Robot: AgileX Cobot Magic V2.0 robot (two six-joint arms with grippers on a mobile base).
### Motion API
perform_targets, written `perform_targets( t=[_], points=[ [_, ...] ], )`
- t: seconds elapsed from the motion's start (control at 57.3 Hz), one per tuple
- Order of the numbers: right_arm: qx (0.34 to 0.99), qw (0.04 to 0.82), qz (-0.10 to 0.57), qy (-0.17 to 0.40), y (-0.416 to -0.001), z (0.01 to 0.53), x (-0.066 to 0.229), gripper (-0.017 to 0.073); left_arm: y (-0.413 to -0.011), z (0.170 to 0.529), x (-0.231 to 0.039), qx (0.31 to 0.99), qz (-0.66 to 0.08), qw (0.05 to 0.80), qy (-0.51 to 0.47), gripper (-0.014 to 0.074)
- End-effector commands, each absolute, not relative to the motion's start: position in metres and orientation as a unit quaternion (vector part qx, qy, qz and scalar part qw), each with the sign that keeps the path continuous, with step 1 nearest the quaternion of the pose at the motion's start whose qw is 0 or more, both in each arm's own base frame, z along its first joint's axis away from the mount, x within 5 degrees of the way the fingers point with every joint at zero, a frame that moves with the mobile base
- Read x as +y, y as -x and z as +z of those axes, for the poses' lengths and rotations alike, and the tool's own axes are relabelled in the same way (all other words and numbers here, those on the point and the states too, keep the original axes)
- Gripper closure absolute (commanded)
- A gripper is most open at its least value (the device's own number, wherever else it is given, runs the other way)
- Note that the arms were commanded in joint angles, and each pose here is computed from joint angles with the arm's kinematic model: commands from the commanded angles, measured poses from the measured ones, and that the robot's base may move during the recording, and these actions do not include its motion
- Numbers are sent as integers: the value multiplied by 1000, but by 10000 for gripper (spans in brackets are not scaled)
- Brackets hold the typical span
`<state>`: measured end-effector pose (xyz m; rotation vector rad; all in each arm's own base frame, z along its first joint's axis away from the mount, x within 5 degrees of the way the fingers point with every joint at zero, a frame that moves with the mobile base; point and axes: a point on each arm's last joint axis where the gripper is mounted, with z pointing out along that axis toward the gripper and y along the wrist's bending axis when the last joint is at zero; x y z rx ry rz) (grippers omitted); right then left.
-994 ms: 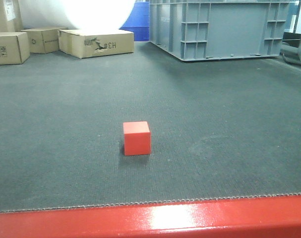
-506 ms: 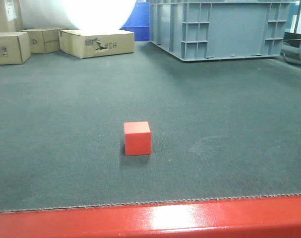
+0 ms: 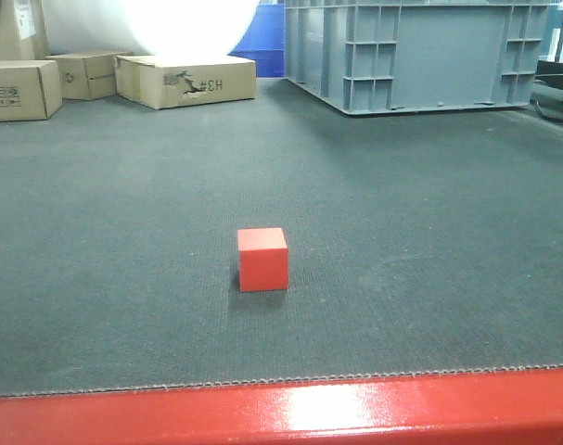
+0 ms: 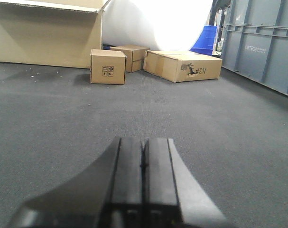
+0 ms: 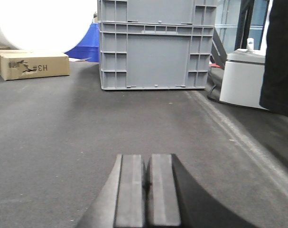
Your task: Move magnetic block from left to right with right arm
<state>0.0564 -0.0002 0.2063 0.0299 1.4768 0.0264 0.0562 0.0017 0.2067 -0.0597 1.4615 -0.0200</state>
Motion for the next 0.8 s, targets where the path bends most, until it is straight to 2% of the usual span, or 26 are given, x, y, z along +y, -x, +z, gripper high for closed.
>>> perform_targets(
  t=[0.0, 0.785],
  points=[
    [637, 771, 14, -4, -54, 213, 1, 529, -55, 212, 2, 634, -11, 772, 28, 720],
    [637, 771, 17, -2, -54, 214, 1, 529, -55, 212, 2, 634, -11, 772, 28, 720]
  ],
)
